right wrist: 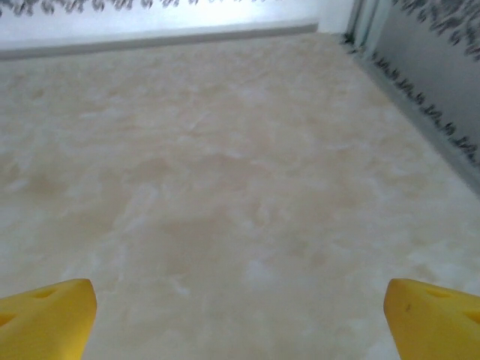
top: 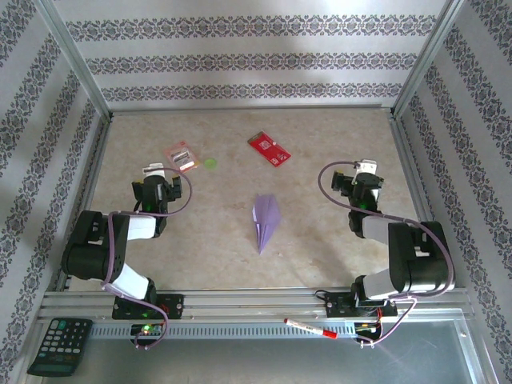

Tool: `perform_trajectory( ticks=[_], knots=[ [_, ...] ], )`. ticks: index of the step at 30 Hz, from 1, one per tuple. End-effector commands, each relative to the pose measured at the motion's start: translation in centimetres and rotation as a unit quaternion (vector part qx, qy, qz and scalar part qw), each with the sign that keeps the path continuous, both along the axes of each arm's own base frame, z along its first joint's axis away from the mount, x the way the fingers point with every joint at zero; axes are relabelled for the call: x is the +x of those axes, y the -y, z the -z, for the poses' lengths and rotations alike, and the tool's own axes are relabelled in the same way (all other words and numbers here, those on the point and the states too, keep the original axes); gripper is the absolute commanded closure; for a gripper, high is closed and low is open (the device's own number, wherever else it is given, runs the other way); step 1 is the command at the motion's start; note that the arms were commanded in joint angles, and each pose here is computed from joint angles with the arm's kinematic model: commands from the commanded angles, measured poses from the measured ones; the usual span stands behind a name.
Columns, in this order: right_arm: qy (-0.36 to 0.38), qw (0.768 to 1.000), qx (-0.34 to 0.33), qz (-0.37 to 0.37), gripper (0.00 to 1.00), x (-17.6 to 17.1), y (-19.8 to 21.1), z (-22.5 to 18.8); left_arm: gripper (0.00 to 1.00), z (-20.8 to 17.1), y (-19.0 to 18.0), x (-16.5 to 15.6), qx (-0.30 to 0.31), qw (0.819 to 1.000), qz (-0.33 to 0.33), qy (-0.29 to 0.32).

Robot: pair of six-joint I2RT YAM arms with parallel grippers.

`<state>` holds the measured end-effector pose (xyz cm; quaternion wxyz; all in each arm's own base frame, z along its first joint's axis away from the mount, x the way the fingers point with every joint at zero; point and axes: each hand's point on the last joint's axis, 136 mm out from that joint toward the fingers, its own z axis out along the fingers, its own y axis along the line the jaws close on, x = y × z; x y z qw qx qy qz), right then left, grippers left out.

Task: Fold a paper plane with a square sheet of paper (pick it up from the middle)

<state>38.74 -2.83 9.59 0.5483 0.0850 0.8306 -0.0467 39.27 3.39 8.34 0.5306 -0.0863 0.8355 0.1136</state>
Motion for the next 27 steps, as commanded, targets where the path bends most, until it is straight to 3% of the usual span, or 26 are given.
perform_trajectory(
  ticks=[1,3,5,27],
  knots=[
    [0.072,0.996,0.000,-0.045,0.02,0.8,-1.6,-1.4,0.00,-0.5,1.5,0.3,-0.016,0.997,0.066,0.039],
    [0.062,0.997,0.002,-0.036,0.02,0.6,-1.3,-1.1,0.00,-0.8,1.4,0.2,-0.011,0.995,0.070,0.068],
    [0.060,0.998,0.000,-0.038,0.02,0.7,-1.3,-1.2,0.00,-0.8,0.3,0.3,-0.014,0.998,0.035,0.056],
    [0.056,0.998,-0.016,-0.040,0.02,0.8,-1.8,-1.1,0.00,-0.8,0.6,0.3,-0.011,0.997,0.044,0.061]
  ],
)
